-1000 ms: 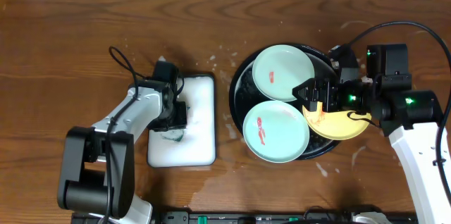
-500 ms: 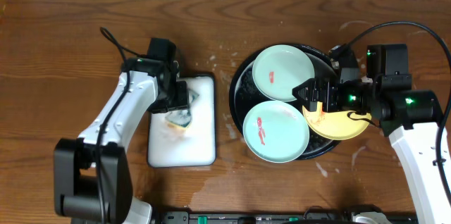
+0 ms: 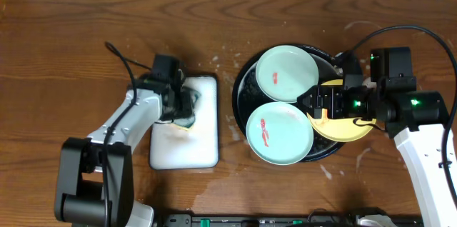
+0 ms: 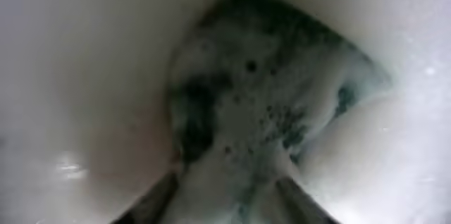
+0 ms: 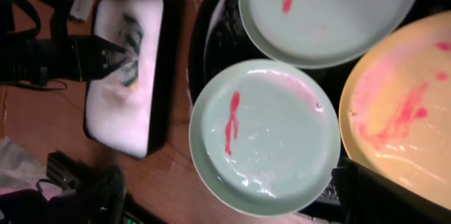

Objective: Clean dirty plates on tray and stack at the side

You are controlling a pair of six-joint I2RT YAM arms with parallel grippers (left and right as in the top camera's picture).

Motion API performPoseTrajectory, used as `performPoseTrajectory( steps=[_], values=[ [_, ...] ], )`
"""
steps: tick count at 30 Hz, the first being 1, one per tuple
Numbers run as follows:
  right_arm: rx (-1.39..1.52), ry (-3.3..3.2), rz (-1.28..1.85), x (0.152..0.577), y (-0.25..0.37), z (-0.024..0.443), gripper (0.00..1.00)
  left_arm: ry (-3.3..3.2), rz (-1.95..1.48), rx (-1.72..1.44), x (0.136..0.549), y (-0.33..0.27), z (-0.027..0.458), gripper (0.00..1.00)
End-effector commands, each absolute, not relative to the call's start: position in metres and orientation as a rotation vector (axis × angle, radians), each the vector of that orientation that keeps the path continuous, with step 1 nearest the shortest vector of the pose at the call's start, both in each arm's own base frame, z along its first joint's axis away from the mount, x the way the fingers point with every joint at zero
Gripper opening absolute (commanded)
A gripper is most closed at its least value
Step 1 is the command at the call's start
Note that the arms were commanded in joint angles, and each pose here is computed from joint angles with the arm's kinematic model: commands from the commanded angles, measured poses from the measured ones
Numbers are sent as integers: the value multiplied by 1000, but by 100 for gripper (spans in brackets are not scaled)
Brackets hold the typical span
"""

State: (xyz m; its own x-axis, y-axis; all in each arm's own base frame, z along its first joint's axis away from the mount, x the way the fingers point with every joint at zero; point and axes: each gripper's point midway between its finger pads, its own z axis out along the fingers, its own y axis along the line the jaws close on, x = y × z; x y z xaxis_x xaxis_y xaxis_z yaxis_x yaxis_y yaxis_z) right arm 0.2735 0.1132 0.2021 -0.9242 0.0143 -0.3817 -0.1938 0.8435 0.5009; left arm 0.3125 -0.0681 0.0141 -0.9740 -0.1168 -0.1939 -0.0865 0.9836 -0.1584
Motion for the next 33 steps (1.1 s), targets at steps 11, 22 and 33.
performPoseTrajectory(
  steps=[11,22,33],
  values=[
    [-40,2839,558,246,101,152,54,3000,-183,-149,302,-66,64,7],
    [134,2990,432,237,88,59,42,2916,-353,-118,290,-82,155,8],
    [115,3068,407,256,91,-4,20,2878,-433,26,271,-111,175,7]
  ],
)
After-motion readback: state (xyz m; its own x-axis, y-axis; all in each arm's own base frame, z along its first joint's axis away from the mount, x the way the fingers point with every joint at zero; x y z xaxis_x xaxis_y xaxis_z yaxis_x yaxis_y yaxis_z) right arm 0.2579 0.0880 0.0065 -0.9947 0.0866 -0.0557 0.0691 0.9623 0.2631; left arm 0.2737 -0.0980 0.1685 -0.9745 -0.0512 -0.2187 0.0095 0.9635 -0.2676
